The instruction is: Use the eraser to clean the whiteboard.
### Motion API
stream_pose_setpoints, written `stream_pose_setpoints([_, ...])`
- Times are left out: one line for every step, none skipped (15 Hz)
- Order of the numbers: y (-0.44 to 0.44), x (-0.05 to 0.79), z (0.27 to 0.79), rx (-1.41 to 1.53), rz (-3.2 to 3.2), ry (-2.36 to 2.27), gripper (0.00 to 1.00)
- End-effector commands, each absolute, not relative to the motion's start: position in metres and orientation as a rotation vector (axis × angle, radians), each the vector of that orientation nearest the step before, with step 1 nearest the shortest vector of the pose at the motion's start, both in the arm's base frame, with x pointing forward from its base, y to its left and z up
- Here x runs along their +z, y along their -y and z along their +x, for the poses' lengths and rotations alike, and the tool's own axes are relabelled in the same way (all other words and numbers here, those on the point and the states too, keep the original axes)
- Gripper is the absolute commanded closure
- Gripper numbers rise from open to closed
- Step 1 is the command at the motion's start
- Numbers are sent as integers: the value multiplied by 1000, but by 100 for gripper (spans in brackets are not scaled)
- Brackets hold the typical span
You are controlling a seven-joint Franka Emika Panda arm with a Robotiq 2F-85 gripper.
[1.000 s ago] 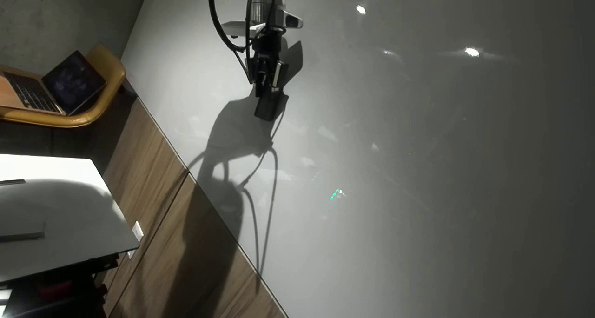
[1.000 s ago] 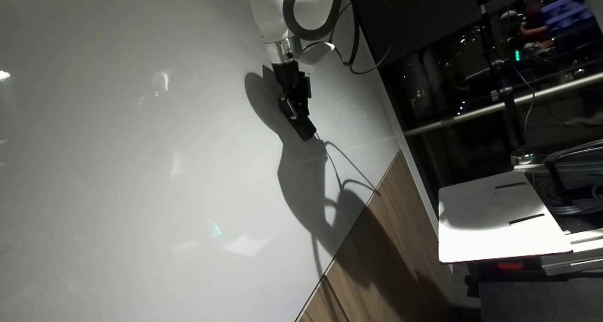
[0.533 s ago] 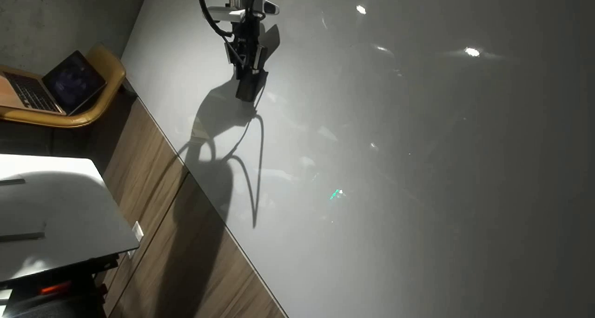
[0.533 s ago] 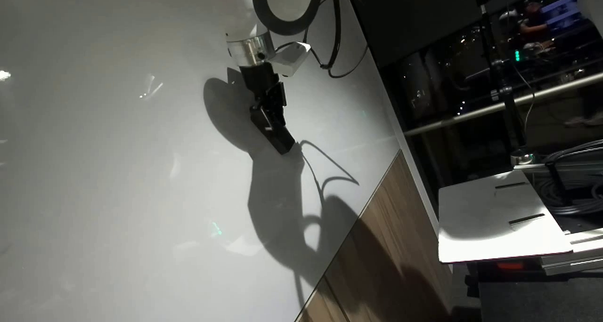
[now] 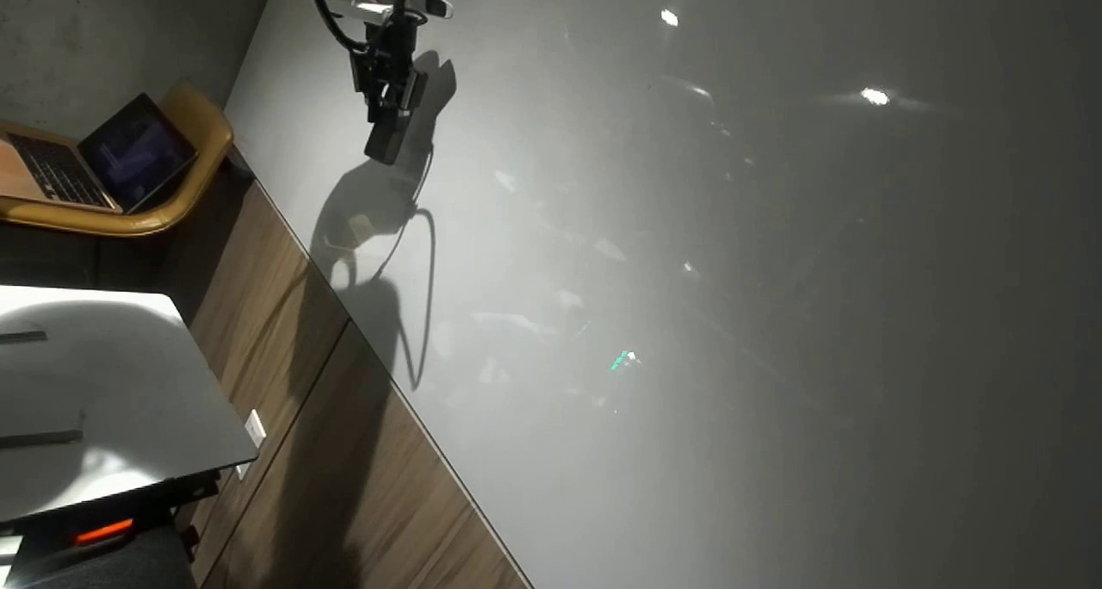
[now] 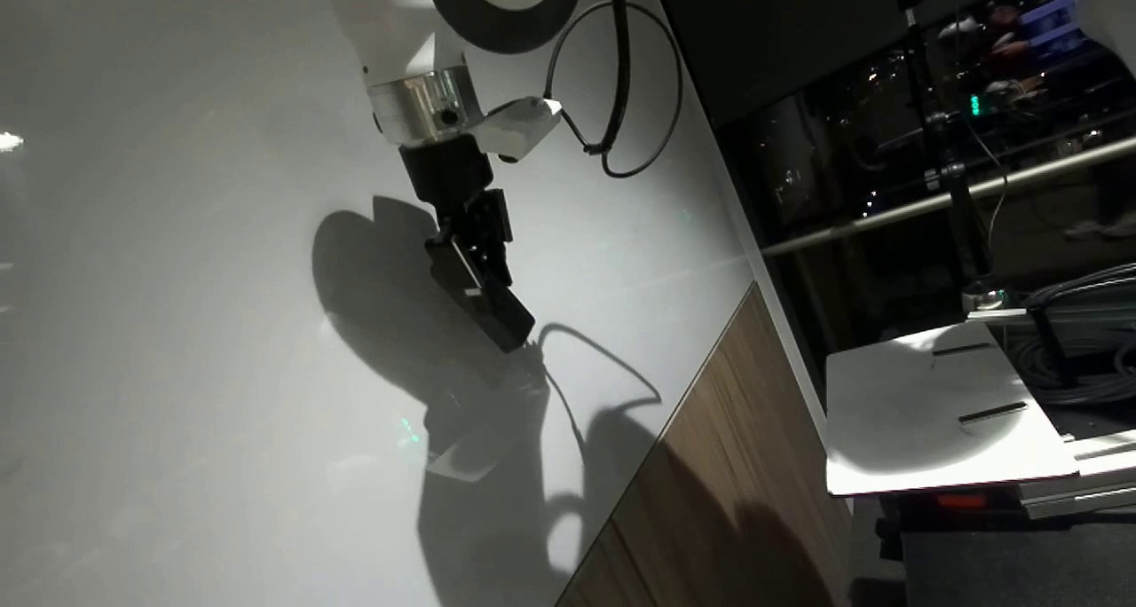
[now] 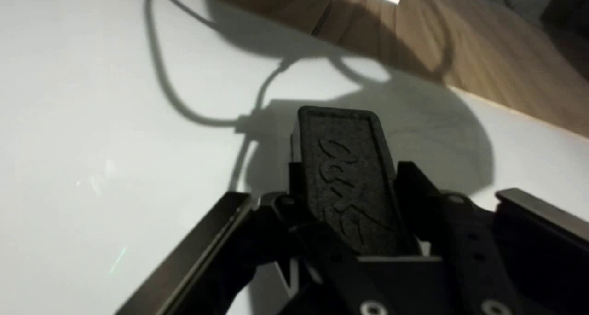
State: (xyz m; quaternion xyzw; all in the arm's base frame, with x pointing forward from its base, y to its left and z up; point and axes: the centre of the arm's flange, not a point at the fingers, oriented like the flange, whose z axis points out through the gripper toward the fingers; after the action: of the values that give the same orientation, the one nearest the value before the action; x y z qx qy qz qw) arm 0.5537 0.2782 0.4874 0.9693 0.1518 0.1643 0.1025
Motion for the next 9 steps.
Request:
stream_pose_setpoints([-248, 453, 506, 212, 2933, -354, 73])
stream_pose_setpoints([-237, 441, 493, 122, 2953, -327, 73])
stream_pose_setpoints([-224, 429, 482, 41, 2969, -296, 73])
stream_pose_setpoints([-213, 417, 469, -45, 2989, -266, 73])
stream_pose_setpoints([-203, 406, 456, -119, 3006, -243, 73])
stream_pose_setpoints([-193, 392, 443, -203, 3015, -223, 73])
stream_pose_setpoints([-184, 381, 430, -281, 3021, -211, 73])
stream_pose_setpoints([-172, 368, 417, -368, 3016, -206, 73])
stream_pose_setpoints([-160, 356, 404, -444, 3016, -208, 73])
